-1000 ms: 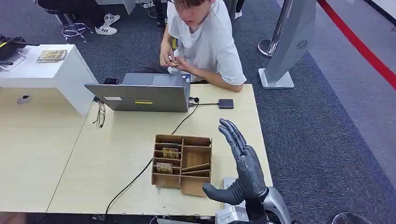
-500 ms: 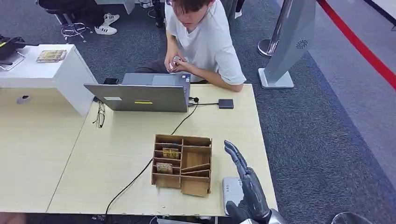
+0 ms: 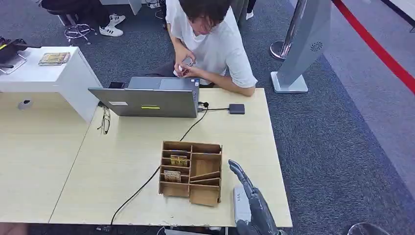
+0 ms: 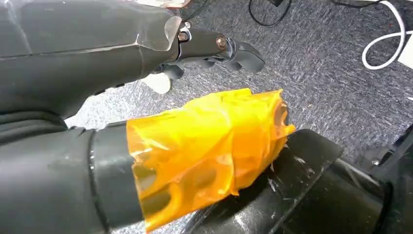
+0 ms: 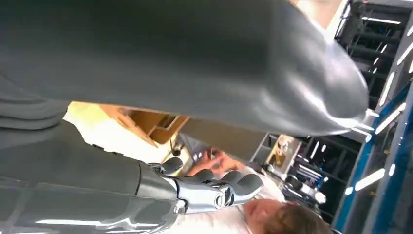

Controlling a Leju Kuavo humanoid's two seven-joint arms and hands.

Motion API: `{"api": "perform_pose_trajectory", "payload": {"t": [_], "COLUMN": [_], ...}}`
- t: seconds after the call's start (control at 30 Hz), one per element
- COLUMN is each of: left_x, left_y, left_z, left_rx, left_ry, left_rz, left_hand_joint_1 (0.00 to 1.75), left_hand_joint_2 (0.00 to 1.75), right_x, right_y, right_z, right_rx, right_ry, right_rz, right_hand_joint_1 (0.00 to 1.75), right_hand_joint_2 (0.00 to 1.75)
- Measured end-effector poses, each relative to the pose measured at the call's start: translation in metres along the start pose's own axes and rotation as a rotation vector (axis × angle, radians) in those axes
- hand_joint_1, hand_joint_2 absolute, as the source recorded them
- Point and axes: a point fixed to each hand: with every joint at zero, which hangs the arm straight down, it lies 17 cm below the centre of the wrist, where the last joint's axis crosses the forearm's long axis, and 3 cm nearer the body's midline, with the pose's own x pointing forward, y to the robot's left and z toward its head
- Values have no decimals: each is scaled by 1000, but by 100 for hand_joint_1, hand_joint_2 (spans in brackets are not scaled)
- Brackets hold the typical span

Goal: Pass the card to the sensor for recognition and then transmit it.

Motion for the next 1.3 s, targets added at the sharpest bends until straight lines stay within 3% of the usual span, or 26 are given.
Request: {"api": "perform_pose_trajectory", "payload": {"t": [0.2, 0.6, 0.63, 1.3], "left_x": [-1, -1, -1, -3], "left_y": [0, 0, 0, 0], "left_z": [0, 0, 0, 0], "left_rx": [2, -2, -3, -5], "left_ry": [3, 6, 6, 16], "left_rz": [-6, -14, -14, -11], "left_hand_joint_1": [0, 0, 0, 0], "left_hand_joint_2": [0, 0, 0, 0], "right_x": [-11, -23, -22, -33], "right_y": [12, 33, 35, 41], "right_z": [11, 19, 19, 14], "right_rx": [63, 160, 169, 207], "right_ry": [28, 52, 50, 48], "right_rz": [-104, -129, -131, -12], "right_hand_joint_1": [0, 0, 0, 0], "right_hand_joint_2": [0, 0, 175, 175]}}
